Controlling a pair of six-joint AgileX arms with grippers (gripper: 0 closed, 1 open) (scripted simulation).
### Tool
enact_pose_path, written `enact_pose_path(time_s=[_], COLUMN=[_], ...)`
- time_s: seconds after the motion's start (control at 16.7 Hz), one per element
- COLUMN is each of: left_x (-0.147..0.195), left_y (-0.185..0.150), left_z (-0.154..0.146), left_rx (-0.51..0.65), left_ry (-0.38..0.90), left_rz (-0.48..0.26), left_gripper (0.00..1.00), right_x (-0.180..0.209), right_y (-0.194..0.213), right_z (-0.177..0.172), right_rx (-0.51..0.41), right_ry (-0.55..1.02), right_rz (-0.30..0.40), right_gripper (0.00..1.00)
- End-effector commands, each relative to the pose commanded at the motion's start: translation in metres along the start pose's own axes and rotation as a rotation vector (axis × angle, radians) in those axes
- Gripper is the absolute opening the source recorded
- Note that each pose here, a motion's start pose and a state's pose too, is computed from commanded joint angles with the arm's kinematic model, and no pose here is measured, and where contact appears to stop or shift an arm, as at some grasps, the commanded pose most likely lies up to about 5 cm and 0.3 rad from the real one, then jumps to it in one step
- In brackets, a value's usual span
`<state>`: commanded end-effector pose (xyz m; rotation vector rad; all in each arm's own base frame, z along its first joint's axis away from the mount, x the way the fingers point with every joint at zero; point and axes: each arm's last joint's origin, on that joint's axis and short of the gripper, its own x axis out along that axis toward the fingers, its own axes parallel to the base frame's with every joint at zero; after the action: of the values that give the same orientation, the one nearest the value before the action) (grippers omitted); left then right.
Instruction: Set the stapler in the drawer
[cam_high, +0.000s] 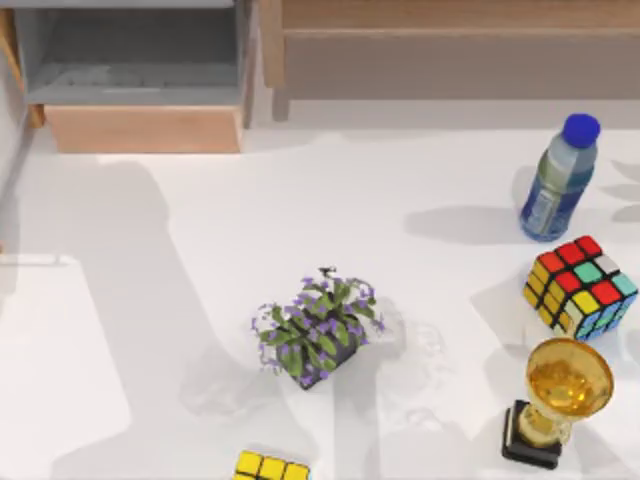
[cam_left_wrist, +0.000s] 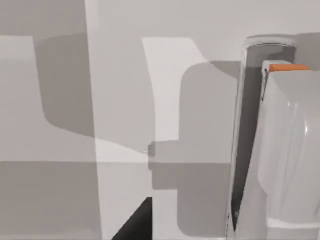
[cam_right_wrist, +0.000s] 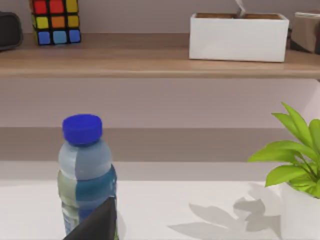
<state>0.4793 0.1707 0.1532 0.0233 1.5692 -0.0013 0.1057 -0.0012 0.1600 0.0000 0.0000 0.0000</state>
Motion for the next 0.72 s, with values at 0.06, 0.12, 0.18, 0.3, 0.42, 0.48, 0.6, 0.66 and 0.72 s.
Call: enact_pose_path(time_s=[0.06,0.12,0.18,0.3,0.42,0.48,0.6,0.66,0.72], left_x=[0.000,0.000,0.000,0.000,0.000,0.000,-0.002,-0.007,-0.015], left_y=[0.000,0.000,0.000,0.000,0.000,0.000,0.001,0.002,0.004], left_z=[0.000,0.000,0.000,0.000,0.000,0.000,-0.001,-0.002,-0.003], left_rx=[0.000,0.000,0.000,0.000,0.000,0.000,-0.003,-0.008,-0.012], left_ry=[0.000,0.000,0.000,0.000,0.000,0.000,-0.009,-0.029,-0.066], left_rz=[0.000,0.000,0.000,0.000,0.000,0.000,-0.002,-0.005,-0.010], left_gripper=[1.00,1.00,1.00,1.00,1.00,1.00,1.00,1.00,1.00], right_x=[0.000,0.000,0.000,0.000,0.000,0.000,0.000,0.000,0.000], right_y=[0.000,0.000,0.000,0.000,0.000,0.000,0.000,0.000,0.000], right_z=[0.000,0.000,0.000,0.000,0.000,0.000,0.000,0.000,0.000], right_rx=[0.000,0.000,0.000,0.000,0.000,0.000,0.000,0.000,0.000], right_ry=[0.000,0.000,0.000,0.000,0.000,0.000,0.000,0.000,0.000], right_rz=[0.000,0.000,0.000,0.000,0.000,0.000,0.000,0.000,0.000], right_gripper=[1.00,1.00,1.00,1.00,1.00,1.00,1.00,1.00,1.00])
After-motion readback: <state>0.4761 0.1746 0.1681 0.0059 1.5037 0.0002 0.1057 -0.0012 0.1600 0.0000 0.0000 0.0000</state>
